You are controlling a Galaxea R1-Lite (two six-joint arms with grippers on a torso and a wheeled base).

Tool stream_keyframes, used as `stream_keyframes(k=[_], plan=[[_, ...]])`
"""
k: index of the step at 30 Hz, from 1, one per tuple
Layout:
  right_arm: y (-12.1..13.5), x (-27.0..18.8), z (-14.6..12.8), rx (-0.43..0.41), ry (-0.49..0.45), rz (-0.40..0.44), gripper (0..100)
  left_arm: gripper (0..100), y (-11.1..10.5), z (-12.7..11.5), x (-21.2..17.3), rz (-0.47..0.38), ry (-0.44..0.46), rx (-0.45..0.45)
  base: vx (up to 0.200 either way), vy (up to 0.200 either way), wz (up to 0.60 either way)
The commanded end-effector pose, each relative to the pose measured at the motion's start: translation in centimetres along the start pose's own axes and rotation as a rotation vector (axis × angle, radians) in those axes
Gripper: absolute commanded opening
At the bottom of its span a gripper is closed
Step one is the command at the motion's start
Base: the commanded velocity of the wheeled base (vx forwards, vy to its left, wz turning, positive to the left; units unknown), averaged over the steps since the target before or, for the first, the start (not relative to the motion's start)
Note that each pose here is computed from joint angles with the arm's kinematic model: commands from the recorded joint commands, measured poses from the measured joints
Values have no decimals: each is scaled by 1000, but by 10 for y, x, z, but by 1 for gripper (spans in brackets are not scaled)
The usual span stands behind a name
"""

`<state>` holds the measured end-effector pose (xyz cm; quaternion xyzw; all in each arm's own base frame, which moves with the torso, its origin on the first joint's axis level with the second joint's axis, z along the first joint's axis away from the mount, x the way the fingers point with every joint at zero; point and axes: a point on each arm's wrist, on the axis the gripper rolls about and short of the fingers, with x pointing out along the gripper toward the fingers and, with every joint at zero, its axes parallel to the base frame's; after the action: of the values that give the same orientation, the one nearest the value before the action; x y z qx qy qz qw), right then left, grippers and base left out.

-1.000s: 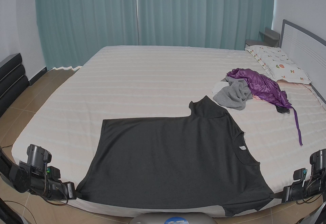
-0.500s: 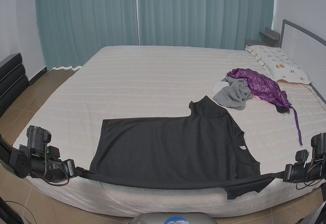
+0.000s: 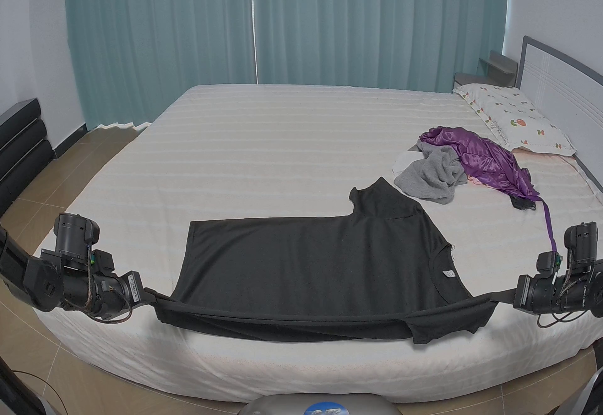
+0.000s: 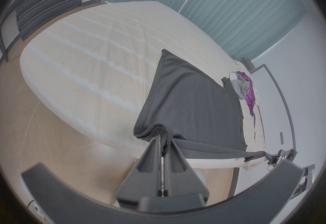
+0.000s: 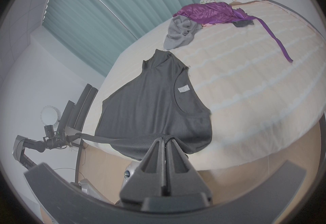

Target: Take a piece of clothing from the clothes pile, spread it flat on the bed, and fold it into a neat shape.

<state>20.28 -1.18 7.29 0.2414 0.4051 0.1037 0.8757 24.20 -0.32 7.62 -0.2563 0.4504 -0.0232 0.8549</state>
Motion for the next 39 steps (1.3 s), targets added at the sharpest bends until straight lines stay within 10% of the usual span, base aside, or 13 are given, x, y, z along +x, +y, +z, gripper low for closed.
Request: stream_keyframes(k=[1,39], plan=[[-1,10,6,9,8,3,0,0,2,2,15,12,37,-11,0,0,0],[-23,83,44,96,75,-11,0,0,2,28,75,27,89,-72,0,0,0]])
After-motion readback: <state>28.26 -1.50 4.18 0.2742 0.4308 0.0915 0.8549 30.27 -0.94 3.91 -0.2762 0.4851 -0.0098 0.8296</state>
